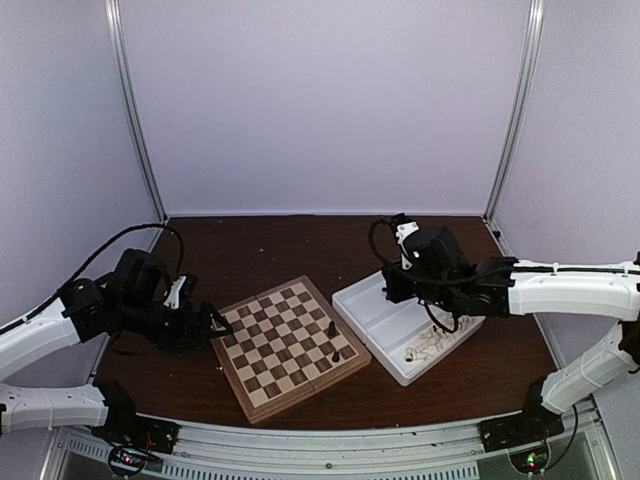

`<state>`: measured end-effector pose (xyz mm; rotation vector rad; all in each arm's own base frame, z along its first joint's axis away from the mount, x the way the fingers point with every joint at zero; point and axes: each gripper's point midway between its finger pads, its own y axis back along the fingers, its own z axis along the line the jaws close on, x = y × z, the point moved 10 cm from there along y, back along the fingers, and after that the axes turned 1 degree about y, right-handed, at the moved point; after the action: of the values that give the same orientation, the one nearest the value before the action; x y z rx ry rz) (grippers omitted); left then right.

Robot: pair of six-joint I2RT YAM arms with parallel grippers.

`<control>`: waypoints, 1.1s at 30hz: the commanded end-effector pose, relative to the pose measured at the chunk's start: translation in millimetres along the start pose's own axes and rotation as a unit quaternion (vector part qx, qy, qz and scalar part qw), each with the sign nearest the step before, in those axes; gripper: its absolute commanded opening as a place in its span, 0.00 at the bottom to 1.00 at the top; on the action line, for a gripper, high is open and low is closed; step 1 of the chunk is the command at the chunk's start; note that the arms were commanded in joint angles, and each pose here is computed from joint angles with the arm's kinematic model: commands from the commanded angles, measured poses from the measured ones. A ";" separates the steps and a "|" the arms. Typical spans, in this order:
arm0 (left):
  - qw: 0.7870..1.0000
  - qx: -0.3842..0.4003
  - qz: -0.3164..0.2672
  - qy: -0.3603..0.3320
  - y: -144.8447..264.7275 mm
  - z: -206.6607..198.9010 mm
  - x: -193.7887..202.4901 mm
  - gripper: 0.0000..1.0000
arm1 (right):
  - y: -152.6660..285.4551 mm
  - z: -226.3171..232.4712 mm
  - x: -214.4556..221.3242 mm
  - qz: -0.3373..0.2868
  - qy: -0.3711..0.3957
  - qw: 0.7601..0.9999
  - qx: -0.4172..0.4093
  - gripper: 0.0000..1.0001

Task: Set up the chess pieces on the board
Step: Pick up the chess piece from the storage box.

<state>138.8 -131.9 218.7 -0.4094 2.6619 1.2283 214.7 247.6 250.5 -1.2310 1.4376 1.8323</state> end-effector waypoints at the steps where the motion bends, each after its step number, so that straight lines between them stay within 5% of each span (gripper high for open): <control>1: 1.000 0.010 -0.008 0.003 1.4 -2.5 -2.6 0.98 | -0.6 -24.9 5.8 0.037 -0.013 0.999 0.022 0.35; 18: 0.999 0.012 0.008 -0.037 -5.4 -13.4 -13.2 0.98 | -20.3 -88.3 7.0 0.151 -0.094 0.979 0.097 0.30; 33: 0.999 0.015 0.010 -0.048 -11.8 -18.6 -19.8 0.98 | -108.2 -74.4 -3.5 0.273 -0.059 0.959 0.050 0.25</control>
<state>153.4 -144.8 210.2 -0.2964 2.6326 1.2875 317.7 203.6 202.3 -0.6749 1.8331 2.0591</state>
